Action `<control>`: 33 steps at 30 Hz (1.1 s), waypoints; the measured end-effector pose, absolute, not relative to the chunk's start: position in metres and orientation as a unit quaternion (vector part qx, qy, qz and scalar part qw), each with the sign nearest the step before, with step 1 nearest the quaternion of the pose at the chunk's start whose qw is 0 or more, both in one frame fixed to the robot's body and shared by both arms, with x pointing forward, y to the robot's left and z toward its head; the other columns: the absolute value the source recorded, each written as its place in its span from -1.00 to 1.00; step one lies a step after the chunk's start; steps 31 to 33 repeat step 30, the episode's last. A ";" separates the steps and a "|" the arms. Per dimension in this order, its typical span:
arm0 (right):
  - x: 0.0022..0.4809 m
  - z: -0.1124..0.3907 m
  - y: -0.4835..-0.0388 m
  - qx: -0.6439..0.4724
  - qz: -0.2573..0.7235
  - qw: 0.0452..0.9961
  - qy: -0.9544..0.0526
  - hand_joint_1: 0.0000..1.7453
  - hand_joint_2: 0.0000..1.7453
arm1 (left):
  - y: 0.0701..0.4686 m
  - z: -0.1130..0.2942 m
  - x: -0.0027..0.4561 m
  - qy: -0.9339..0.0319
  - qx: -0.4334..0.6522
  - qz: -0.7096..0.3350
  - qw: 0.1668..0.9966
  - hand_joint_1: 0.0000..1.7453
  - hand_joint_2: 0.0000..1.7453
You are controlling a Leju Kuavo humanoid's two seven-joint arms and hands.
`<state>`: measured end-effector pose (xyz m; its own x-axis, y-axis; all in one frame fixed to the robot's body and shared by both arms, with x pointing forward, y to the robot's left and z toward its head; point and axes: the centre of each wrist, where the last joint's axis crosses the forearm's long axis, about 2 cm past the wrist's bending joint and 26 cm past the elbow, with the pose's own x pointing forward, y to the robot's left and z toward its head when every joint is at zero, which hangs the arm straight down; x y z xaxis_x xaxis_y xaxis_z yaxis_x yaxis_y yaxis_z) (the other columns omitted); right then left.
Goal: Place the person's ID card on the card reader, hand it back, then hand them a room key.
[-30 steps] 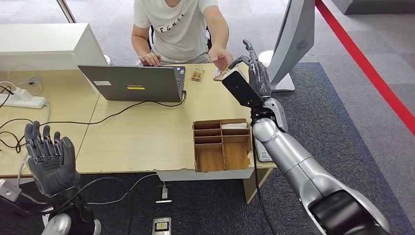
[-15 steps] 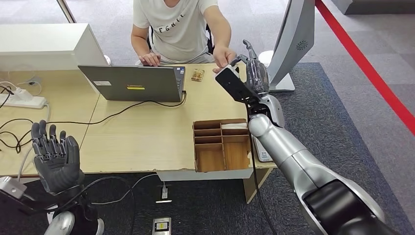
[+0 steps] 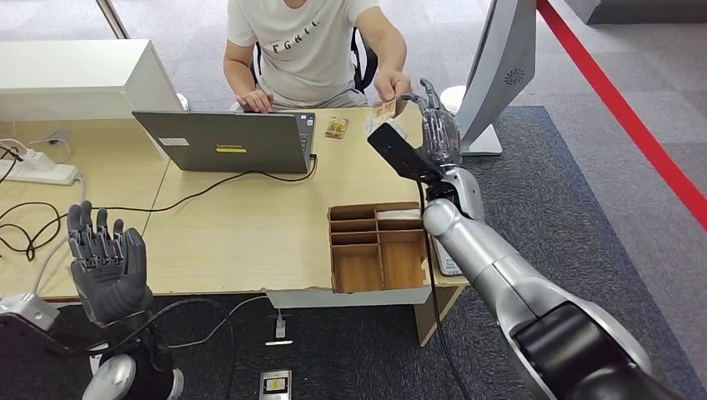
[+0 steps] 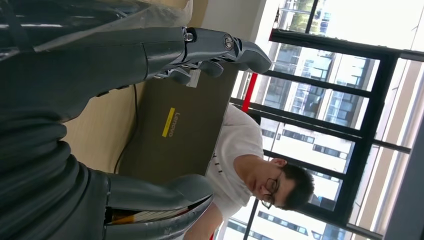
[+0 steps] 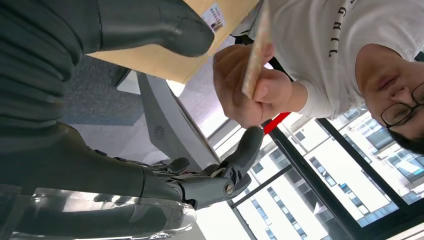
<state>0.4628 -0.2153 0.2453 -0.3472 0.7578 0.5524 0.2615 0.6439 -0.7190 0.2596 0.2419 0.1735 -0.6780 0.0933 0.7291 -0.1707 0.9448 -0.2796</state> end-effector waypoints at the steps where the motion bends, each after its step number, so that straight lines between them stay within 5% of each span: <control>1: 0.463 0.246 -0.217 -0.331 0.264 0.466 -0.777 -1.00 1.00 | 0.242 0.173 0.260 -0.901 0.020 0.164 0.401 -1.00 1.00; 17: 0.449 0.258 -0.246 -0.346 0.234 0.436 -0.797 -1.00 1.00 | 0.239 0.170 0.261 -0.901 0.017 0.153 0.405 -1.00 1.00; 33: 0.366 0.228 -0.265 -0.298 0.203 0.440 -0.823 -1.00 1.00 | 0.253 0.152 0.237 -0.890 0.060 0.150 0.427 -1.00 1.00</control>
